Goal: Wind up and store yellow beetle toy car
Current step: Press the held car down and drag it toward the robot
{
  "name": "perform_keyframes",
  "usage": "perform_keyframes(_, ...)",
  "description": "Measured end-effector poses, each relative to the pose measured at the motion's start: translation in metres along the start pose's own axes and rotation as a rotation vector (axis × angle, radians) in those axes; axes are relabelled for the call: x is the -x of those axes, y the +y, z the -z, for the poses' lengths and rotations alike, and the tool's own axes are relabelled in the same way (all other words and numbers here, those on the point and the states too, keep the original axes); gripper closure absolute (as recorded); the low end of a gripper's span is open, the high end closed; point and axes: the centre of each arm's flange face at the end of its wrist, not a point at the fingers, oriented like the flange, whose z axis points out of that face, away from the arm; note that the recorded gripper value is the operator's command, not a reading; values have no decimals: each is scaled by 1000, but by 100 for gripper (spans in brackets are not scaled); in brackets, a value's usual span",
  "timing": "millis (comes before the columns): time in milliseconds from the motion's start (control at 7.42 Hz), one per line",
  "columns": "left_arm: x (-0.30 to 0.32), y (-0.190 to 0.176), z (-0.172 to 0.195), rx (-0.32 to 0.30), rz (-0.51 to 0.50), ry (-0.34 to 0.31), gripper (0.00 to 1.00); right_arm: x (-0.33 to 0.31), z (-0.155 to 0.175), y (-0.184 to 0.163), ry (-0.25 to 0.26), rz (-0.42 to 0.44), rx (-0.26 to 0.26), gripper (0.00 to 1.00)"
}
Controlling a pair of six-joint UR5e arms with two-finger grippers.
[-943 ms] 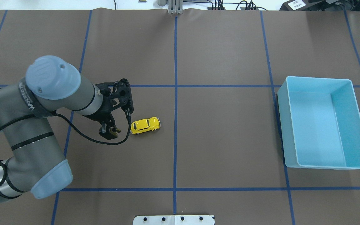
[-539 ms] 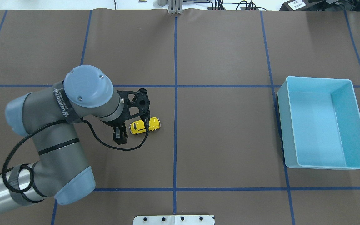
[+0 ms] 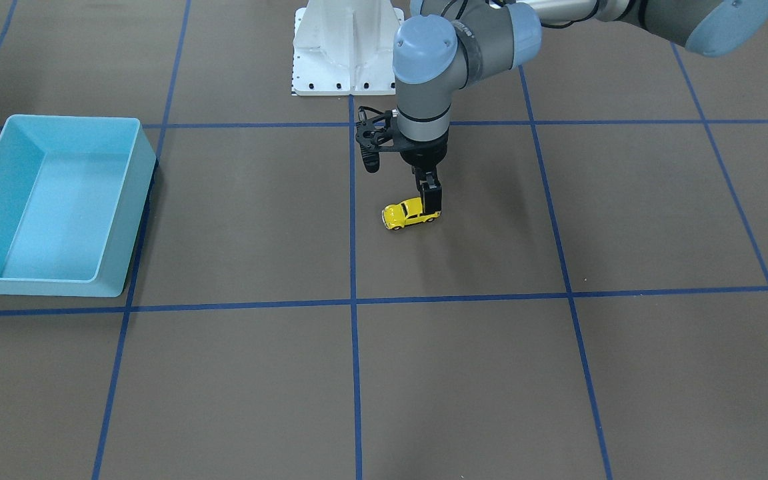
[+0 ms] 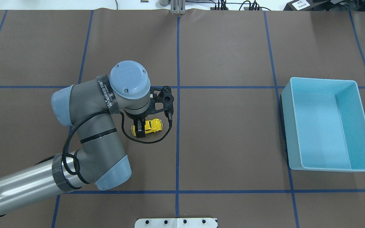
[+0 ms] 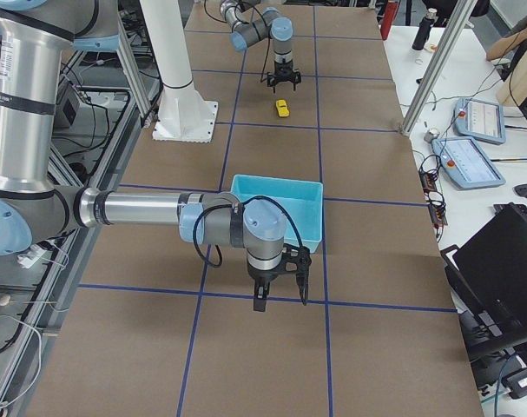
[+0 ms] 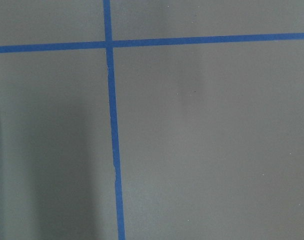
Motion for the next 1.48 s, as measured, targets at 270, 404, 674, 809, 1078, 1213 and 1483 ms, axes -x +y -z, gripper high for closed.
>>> perform_keyframes(270, 2, -16, -11, 22, 57, 14, 0, 1, 1, 3, -2, 1, -1, 0)
perform_keyframes(404, 3, -23, -19, 35, 66, 19, 0, 1, 1, 4, -3, 1, -2, 0)
perform_keyframes(674, 10, -39, -39, 61, 66, 30, 0, 1, 2, 4, -3, 3, -3, 0)
perform_keyframes(809, 10, -46, -50, 69, 48, 35, 0, 1, 2, 4, -3, 3, -4, 0)
perform_keyframes(1078, 7, -54, -62, 81, -23, 47, 0, 1, 1, 4, -3, 4, -3, 0)
perform_keyframes(1213, 6, -55, -63, 84, -39, 50, 2, 1, 1, 4, -3, 4, -3, 0)
perform_keyframes(1483, 5, -56, -64, 87, -43, 53, 9, 0, 0, 5, -3, 2, -1, 0)
